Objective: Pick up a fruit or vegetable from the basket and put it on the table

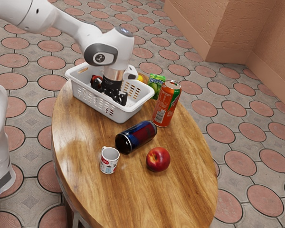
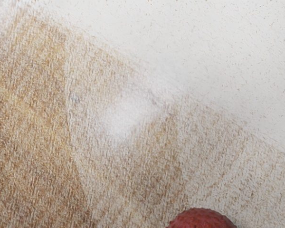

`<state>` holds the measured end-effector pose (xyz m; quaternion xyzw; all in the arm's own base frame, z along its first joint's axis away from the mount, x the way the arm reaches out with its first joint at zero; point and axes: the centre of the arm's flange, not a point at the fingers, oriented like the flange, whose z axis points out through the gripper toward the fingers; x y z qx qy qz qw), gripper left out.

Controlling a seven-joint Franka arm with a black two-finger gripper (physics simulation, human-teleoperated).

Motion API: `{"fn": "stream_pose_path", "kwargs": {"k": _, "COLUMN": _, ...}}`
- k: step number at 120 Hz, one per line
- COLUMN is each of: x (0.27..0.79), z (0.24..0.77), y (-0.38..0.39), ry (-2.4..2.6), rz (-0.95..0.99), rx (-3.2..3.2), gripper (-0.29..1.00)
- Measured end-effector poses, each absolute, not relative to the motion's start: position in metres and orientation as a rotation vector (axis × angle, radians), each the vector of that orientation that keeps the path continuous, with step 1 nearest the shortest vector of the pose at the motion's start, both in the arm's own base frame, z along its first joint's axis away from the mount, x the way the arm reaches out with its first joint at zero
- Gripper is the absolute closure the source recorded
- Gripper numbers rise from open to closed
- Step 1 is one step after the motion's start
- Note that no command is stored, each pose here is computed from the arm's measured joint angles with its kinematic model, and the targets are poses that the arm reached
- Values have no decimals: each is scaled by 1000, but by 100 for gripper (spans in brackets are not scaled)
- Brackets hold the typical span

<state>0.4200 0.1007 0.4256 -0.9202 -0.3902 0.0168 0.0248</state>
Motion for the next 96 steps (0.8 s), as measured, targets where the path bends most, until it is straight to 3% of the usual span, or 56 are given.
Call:
{"fn": "stream_pose_path", "kwargs": {"k": 30, "x": 422, "z": 422, "y": 100, "ry": -1188, "rz": 51, "rx": -2849, "gripper": 0}}
{"fn": "stream_pose_path", "kwargs": {"k": 96, "x": 425, "z": 419, "y": 99, "ry": -1210, "rz": 51, "rx": -2871, "gripper": 14}}
